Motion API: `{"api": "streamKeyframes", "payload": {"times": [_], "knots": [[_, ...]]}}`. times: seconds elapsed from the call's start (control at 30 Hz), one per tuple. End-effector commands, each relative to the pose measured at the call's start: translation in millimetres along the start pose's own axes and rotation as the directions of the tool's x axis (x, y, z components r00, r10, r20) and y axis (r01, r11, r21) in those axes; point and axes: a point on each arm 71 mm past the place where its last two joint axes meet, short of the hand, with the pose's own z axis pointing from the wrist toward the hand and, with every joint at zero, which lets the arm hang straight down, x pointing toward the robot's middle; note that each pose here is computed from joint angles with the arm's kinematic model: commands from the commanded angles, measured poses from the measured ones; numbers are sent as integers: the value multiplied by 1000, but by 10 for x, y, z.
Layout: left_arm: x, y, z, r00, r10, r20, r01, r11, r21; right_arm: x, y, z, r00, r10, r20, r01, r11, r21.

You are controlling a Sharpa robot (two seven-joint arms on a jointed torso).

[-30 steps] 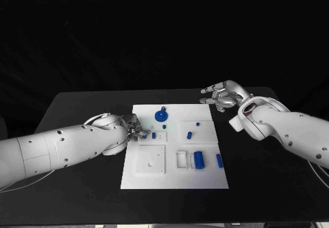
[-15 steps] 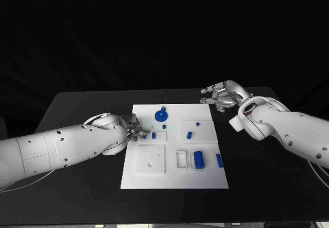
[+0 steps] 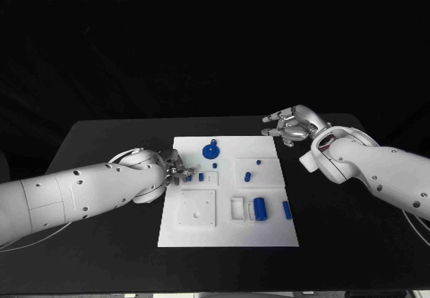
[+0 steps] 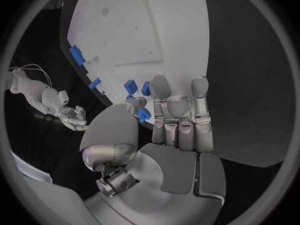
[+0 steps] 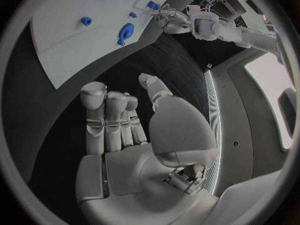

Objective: Assemble the parts on the task board

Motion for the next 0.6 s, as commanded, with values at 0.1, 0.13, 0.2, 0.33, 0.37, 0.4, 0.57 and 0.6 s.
{"api": "streamKeyframes", "payload": {"times": [0.1, 0.13, 0.2, 0.33, 0.37, 0.4, 0.57, 0.6], "knots": [[42, -9, -2, 1000, 1, -26, -1, 1000, 2, 15, 12, 0, 1000, -7, -14, 6, 1000, -14], [41, -8, -2, 1000, 1, -26, -1, 1000, 2, 15, 11, 0, 1000, -7, -14, 6, 1000, -14], [38, -4, -1, 1000, -1, -23, 1, 1000, 1, 15, 11, -1, 1000, -7, -14, 6, 1000, -14], [9, 25, -4, 1000, -11, -10, 11, 1000, -1, 15, 8, -1, 1000, -7, -12, 7, 1000, -14], [-3, 33, -6, 1000, -14, -5, 14, 1000, -1, 15, 7, -1, 1000, -7, -12, 7, 1000, -14], [-25, 40, -8, 1000, -20, 2, 20, 1000, -1, 15, 6, -2, 1000, -7, -12, 7, 1000, -13], [-235, 45, -25, 995, -82, 55, 81, 997, 13, 17, -4, -5, 1000, -7, -11, 7, 1000, -12], [-280, 42, -28, 993, -99, 62, 98, 995, 18, 17, -5, -6, 1000, -7, -10, 7, 1000, -11]]}}
